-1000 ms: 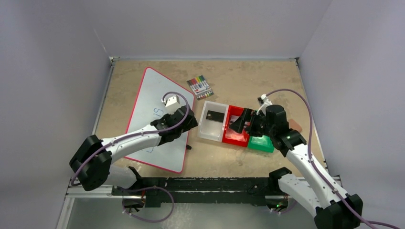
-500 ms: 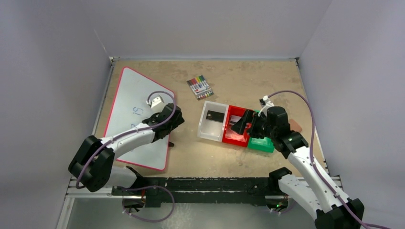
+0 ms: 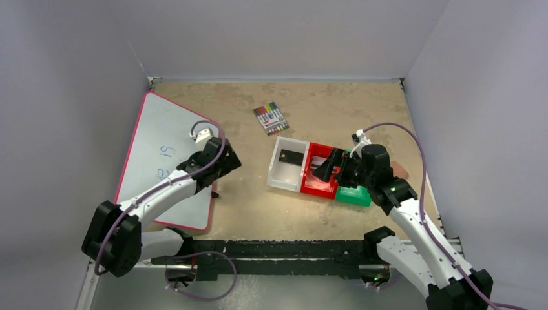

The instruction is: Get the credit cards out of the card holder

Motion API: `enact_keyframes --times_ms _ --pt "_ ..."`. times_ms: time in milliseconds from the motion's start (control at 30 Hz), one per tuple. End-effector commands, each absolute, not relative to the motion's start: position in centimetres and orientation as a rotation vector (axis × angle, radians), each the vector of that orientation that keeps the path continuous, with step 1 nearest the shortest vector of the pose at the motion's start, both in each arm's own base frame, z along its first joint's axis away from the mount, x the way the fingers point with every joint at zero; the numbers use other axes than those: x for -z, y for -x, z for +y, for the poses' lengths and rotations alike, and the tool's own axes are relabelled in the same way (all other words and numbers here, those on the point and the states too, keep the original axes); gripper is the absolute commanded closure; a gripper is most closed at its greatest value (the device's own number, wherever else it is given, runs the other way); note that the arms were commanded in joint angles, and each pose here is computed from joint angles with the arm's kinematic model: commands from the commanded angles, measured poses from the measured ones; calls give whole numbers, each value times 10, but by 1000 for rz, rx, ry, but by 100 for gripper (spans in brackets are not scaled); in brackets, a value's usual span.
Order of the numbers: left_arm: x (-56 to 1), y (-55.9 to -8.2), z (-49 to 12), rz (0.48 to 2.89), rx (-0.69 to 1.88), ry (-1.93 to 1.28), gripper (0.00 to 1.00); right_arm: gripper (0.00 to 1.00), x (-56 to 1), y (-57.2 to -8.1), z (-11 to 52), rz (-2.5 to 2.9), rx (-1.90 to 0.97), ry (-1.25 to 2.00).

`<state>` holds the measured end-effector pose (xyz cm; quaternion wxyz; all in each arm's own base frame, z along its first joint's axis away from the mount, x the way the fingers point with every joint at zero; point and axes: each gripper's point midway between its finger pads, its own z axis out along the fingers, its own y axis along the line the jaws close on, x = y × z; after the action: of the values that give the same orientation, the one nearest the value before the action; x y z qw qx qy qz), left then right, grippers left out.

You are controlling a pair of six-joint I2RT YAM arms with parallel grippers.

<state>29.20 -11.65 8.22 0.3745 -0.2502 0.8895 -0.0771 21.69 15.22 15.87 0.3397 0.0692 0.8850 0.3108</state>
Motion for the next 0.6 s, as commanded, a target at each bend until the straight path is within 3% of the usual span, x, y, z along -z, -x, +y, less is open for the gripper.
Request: enact_keyframes --times_ms 0,267,567 --pt "-105 -289 -181 2283 461 440 20 0 -173 -223 155 2256 -834 -185" --pt "-47 -277 -148 2340 150 626 17 0 -174 -222 155 2263 -825 -181" --pt "-28 -272 -45 2254 -98 935 12 0 -177 -221 151 2257 -800 -178"
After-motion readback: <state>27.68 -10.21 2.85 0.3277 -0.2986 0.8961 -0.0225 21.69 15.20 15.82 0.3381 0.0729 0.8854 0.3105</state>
